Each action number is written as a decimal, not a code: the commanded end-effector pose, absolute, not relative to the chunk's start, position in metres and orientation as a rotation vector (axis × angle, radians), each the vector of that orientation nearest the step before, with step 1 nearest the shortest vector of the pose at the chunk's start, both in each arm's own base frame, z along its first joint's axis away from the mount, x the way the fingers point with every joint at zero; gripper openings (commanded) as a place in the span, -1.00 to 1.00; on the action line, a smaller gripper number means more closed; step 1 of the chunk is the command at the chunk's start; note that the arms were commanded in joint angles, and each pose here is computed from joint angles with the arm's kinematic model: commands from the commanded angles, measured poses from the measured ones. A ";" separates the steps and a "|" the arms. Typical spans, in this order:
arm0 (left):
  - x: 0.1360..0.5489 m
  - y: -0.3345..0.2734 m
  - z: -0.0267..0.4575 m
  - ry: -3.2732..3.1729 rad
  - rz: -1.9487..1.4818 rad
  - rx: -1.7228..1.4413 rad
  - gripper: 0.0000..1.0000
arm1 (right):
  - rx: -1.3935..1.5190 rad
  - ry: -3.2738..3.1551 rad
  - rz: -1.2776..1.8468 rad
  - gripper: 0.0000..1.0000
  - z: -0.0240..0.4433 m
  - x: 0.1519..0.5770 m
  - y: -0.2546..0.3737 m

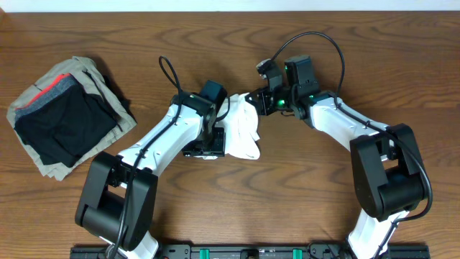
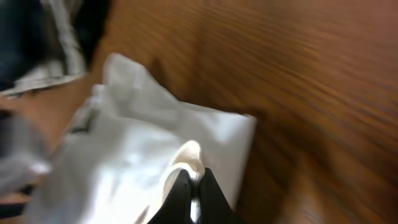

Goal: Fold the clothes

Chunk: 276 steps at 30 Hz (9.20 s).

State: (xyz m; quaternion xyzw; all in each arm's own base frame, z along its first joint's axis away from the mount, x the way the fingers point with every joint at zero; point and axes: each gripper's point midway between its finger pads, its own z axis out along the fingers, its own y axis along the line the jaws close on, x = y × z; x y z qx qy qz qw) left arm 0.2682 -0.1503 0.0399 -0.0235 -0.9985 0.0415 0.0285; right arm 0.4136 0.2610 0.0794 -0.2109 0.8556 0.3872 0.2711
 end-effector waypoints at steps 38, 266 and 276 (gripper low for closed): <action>0.334 -0.100 0.116 -3.490 -0.033 0.041 0.27 | -0.600 2.219 1.673 -0.59 0.147 0.363 0.262; 0.284 -0.188 0.008 -2.912 0.910 -0.103 0.83 | -0.293 2.606 1.254 -0.61 0.125 0.356 0.161; 0.290 -0.178 0.006 -2.983 0.810 -0.115 -0.88 | -0.292 2.607 1.255 -0.61 0.125 0.356 0.161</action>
